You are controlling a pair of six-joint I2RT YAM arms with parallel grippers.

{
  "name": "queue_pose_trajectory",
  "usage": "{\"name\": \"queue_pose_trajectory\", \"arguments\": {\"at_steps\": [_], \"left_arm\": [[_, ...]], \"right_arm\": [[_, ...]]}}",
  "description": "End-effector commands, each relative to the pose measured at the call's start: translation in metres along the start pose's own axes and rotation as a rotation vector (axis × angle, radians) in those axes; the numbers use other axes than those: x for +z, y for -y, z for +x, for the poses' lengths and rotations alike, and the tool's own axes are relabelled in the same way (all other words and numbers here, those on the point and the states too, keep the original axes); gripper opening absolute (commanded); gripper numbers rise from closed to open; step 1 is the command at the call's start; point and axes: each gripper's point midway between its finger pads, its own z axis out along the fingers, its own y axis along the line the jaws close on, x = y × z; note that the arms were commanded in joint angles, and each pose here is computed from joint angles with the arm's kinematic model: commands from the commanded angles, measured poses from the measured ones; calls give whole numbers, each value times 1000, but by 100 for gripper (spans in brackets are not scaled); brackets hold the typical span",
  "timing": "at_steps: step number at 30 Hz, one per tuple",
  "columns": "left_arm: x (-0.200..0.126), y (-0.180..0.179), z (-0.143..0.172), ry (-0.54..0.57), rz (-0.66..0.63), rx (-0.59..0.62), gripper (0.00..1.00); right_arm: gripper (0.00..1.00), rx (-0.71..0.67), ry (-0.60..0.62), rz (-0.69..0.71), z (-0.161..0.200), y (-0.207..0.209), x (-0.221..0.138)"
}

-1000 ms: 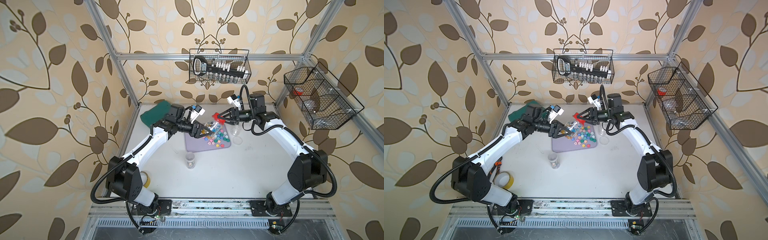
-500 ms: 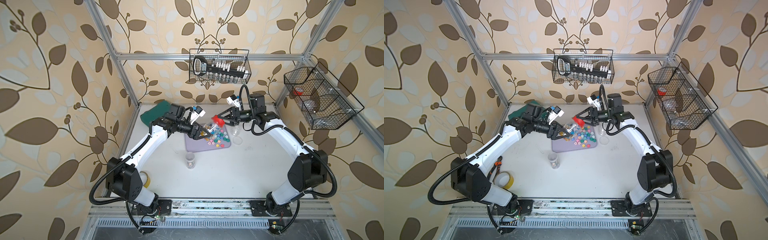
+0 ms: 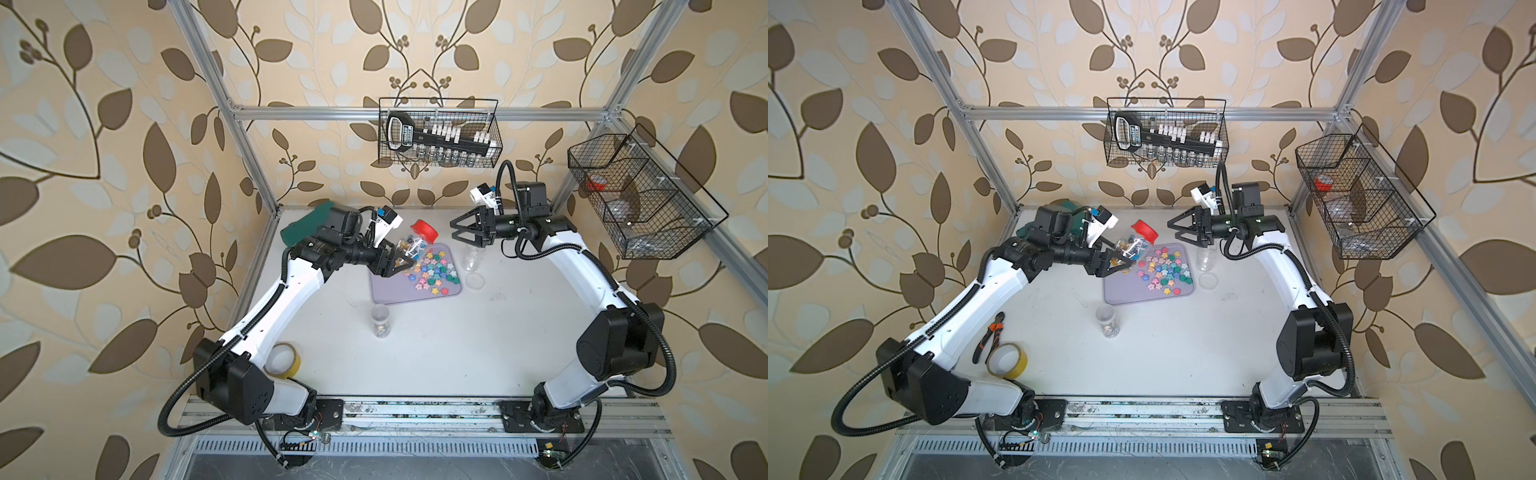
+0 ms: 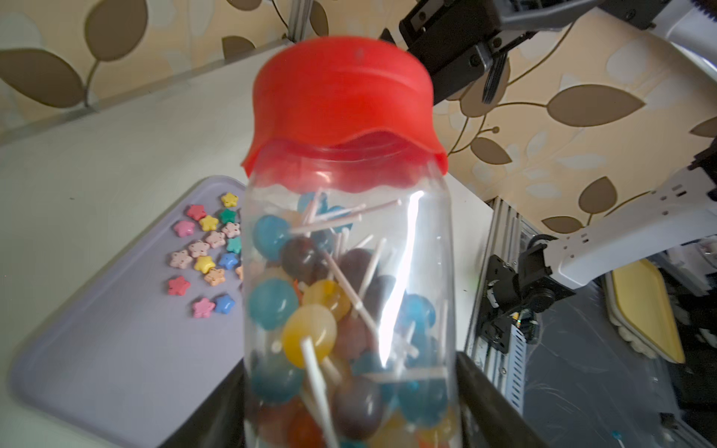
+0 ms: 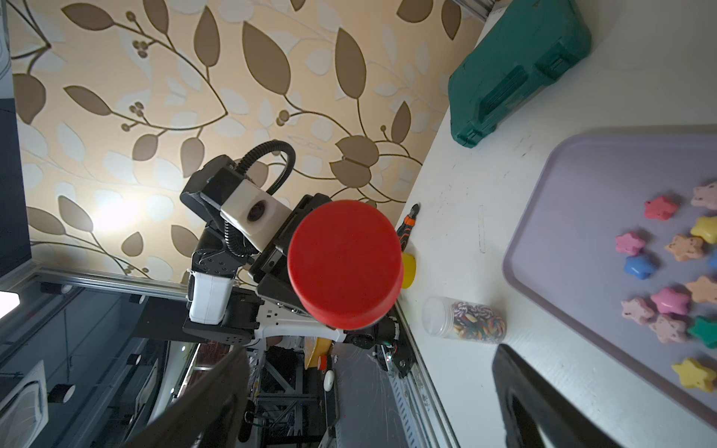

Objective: Pour the candies out of the jar
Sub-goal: Unscrew the lid from the jar.

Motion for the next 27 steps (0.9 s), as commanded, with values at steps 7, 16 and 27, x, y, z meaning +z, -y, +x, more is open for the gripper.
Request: {"name": "queue_pose_trajectory", "arguments": {"at_steps": [7,16,27], "left_arm": [[-14,14,6,54,-51,272,40],[-12,17,21,51,-36,351,44],[-10,23,26,59,2,379,47]], "right_arm": [[91,-99,-99,44,13,-10,15],[92,-151,-219,94,39,-12,48],[89,-132,-296,92,55,-4,70]]}}
